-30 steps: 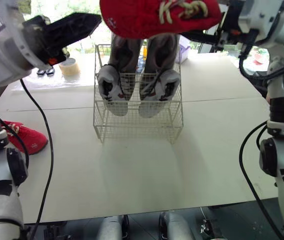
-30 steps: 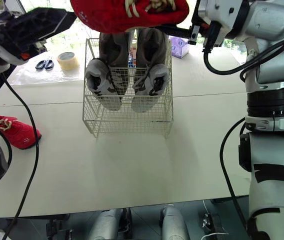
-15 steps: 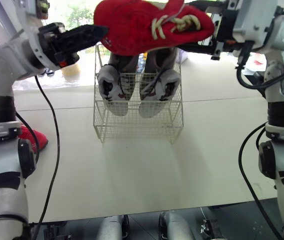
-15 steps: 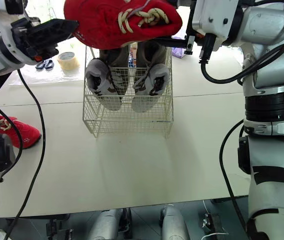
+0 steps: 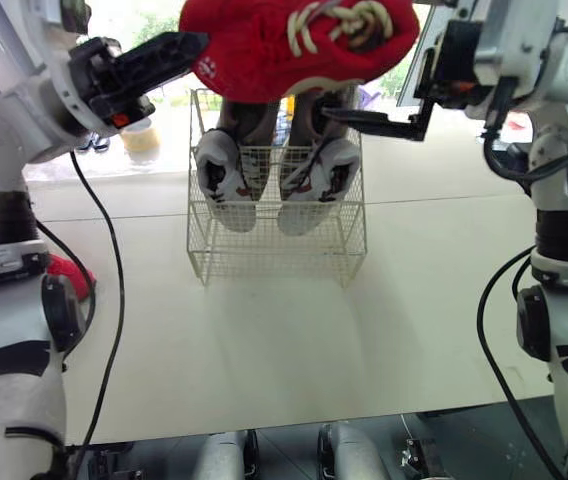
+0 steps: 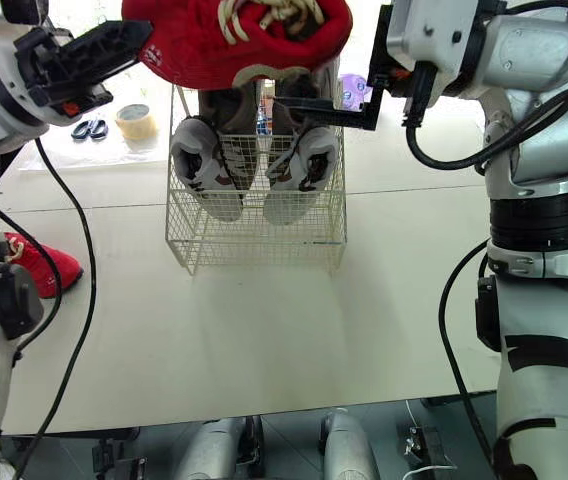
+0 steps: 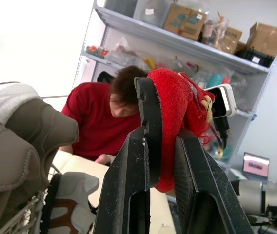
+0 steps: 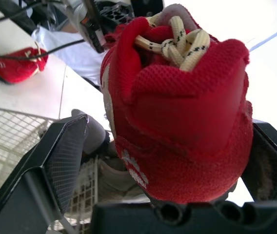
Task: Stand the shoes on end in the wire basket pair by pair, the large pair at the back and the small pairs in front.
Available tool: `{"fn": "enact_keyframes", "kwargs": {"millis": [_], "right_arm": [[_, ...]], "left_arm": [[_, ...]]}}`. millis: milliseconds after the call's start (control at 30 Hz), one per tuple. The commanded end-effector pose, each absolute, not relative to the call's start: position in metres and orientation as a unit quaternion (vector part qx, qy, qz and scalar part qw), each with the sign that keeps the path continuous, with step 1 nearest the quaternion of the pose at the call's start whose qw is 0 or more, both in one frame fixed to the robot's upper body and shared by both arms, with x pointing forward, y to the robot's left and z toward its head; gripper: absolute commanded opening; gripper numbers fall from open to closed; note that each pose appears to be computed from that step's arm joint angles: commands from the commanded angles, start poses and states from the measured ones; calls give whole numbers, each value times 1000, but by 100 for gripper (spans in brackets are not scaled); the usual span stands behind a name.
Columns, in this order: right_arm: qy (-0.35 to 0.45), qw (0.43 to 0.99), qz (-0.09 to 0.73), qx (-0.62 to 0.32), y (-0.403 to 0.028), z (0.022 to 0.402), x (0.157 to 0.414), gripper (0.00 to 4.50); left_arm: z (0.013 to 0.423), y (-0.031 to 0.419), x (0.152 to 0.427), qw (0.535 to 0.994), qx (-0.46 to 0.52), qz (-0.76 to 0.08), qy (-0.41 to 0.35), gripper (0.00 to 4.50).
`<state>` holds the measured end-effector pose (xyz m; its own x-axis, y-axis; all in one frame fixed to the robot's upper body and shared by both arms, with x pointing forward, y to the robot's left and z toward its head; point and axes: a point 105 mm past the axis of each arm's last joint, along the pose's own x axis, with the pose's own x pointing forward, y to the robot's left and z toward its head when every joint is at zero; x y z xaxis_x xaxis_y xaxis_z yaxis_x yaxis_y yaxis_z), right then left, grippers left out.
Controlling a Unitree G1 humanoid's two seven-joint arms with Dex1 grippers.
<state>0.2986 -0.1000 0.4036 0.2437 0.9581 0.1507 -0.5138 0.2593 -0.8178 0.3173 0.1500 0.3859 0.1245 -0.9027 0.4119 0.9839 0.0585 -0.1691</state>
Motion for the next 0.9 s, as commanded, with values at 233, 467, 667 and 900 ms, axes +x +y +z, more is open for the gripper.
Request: {"fn": "enact_keyframes", "kwargs": {"millis": [233, 467, 667, 900], "right_arm": [[-271, 708, 429, 490, -141, 362, 308, 443], [-309, 706, 421, 478, -89, 383, 306, 443], [-339, 716, 460, 401, -72, 404, 295, 443], [-338, 723, 474, 373, -66, 405, 293, 443]], "left_arm": [[404, 162, 290, 674, -372, -567, -295, 25], [396, 141, 296, 676, -399, -536, -313, 25], [383, 130, 293, 682, -394, -545, -288, 25], [369, 117, 291, 687, -387, -558, -260, 25]]}}
